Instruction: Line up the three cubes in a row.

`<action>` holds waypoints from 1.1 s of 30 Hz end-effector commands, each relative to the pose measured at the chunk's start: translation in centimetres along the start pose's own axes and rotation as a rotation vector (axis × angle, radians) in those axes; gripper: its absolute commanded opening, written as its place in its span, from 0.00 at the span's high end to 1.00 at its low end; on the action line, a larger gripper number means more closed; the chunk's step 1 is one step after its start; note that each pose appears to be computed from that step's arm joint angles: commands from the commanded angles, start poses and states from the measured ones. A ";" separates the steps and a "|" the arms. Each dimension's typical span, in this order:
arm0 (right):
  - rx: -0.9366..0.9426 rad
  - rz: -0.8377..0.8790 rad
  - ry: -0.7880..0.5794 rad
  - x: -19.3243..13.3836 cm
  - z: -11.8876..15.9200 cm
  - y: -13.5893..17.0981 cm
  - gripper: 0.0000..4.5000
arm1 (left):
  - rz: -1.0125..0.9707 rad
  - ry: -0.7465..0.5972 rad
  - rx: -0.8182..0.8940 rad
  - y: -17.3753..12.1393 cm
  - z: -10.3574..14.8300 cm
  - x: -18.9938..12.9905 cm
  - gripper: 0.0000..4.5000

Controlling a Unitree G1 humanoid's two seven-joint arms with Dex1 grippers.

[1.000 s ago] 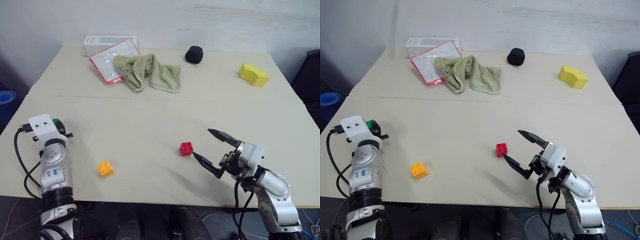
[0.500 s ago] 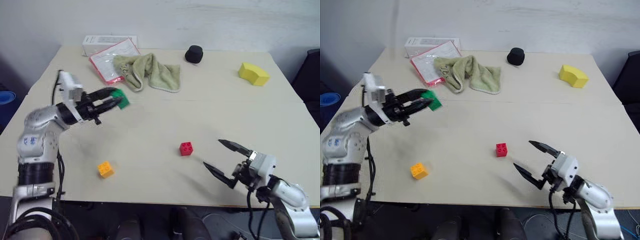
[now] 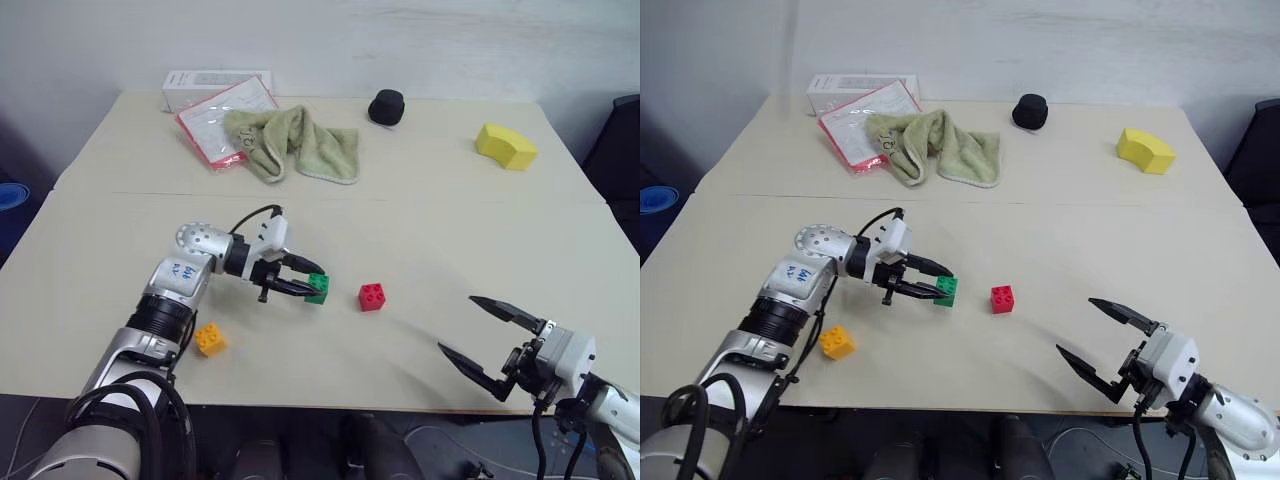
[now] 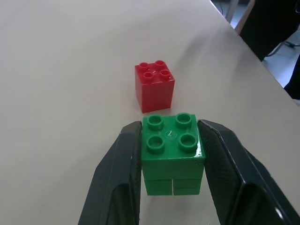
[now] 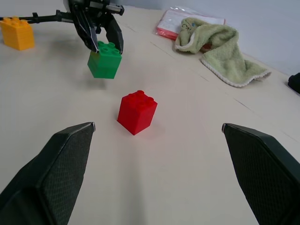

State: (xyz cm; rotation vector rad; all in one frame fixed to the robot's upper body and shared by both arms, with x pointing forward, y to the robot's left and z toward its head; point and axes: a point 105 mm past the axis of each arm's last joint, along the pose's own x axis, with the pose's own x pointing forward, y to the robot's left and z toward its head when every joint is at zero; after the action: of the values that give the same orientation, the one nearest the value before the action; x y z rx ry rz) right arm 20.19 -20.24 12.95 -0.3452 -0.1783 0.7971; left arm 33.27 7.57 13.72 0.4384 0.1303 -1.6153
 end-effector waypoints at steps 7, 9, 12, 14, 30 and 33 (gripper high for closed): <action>-0.039 -0.025 -0.009 -0.5 1.3 0.1 0.00 | -0.004 0.013 0.027 0.3 -0.3 0.9 0.68; -0.039 -0.025 -0.004 -0.7 1.1 0.0 0.00 | -0.008 0.019 0.028 0.1 -0.5 0.8 0.68; -0.035 -0.020 0.000 -0.7 0.9 0.0 0.00 | -0.016 0.020 0.011 -0.2 -0.7 0.8 0.68; -0.034 -0.019 0.001 -0.7 0.7 -0.1 0.00 | 0.017 0.004 0.028 0.2 -0.5 0.8 0.52; -0.002 0.039 -0.043 0.3 0.2 -0.7 0.00 | 0.141 -0.021 -0.084 -0.5 2.4 -11.8 0.15; 0.009 0.057 -0.085 1.1 0.7 -0.6 0.00 | 0.269 0.018 -0.103 -0.7 0.5 -14.9 0.01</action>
State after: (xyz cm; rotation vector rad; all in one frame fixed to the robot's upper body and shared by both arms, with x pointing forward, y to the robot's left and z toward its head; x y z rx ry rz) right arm 21.28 -20.02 13.35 -0.3318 -0.2169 0.8551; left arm 33.17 20.23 19.59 0.3885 0.1758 -1.3559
